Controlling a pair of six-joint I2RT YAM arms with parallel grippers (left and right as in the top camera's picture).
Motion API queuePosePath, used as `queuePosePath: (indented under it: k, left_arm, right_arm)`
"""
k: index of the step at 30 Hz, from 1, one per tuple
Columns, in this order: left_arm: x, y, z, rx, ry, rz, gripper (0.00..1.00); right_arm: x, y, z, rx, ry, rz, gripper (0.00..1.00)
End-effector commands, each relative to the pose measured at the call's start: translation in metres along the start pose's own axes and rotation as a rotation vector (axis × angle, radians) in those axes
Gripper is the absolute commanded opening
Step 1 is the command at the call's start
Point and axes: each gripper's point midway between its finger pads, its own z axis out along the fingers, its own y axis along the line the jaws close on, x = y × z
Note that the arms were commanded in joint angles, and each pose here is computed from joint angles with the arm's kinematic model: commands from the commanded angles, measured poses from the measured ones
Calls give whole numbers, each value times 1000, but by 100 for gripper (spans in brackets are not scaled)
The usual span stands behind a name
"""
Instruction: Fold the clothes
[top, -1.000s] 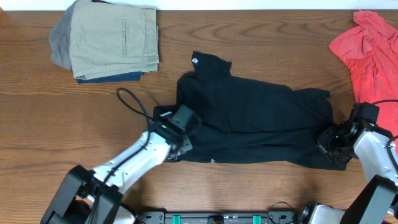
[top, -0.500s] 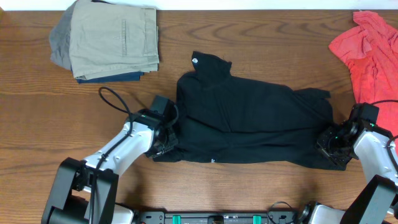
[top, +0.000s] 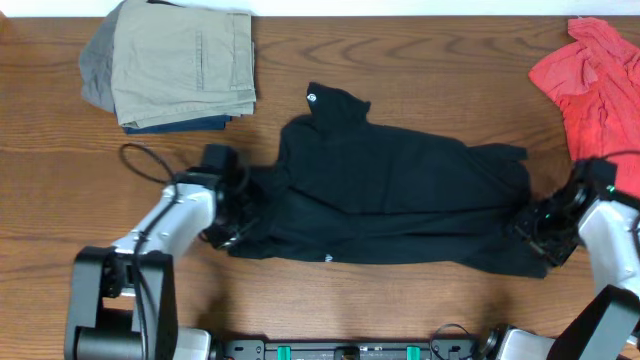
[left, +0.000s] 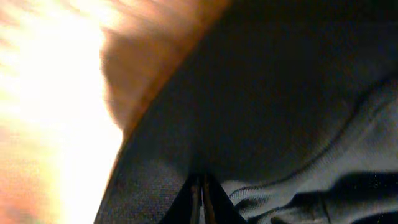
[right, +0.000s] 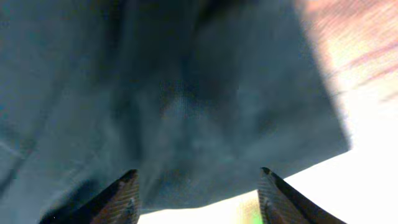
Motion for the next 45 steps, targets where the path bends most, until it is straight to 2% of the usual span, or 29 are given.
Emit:
queuePosePath:
  k: [1,3,7,10,13,14,17,23,25,29,32,38,45]
  left_arm:
    - [-15,55,11,-170,-29,-120,6]
    - [-20,65,8,-169,-26,-171,6]
    - [-25,79,2,-171,-17,-244,6]
    - [-25,81,-3,-171,-13,-249,6]
    - [-24,75,-7,-142,-16,-216,6]
    - [-24,73,-8,-134,-17,-210,6]
    - [-23,73,-8,-131,-18,-210,7]
    - [-23,73,-8,-131,-17,-210,7]
    - [-23,73,-8,-132,-16,-210,8]
    - [-23,73,-8,-132,-16,-210,8]
    - [-23,73,-8,-132,-16,-210,8]
    - [-23,73,-8,-133,-15,-210,8]
    - [-20,73,-8,-132,2,-174,8]
  right_arm:
    - [-18,14,-23,-33,-53,-69,70]
    - [-24,25,-31,-80,-70,-123,77]
    - [-29,43,-35,-166,-91,-161,76]
    - [-35,54,-36,-186,-125,-192,67]
    - [-39,72,-37,-207,-162,-249,52]
    - [-39,79,-37,-213,-173,-273,50]
    - [-38,98,-35,-223,-199,-341,50]
    - [-39,115,-9,-152,-198,-418,56]
    - [-38,115,2,-142,-167,-413,47]
    - [-39,114,27,-120,-117,-393,16]
    - [-42,112,41,-107,-95,-388,3]
    - [-56,94,57,10,-123,-308,2]
    - [-81,65,54,97,-189,-219,1]
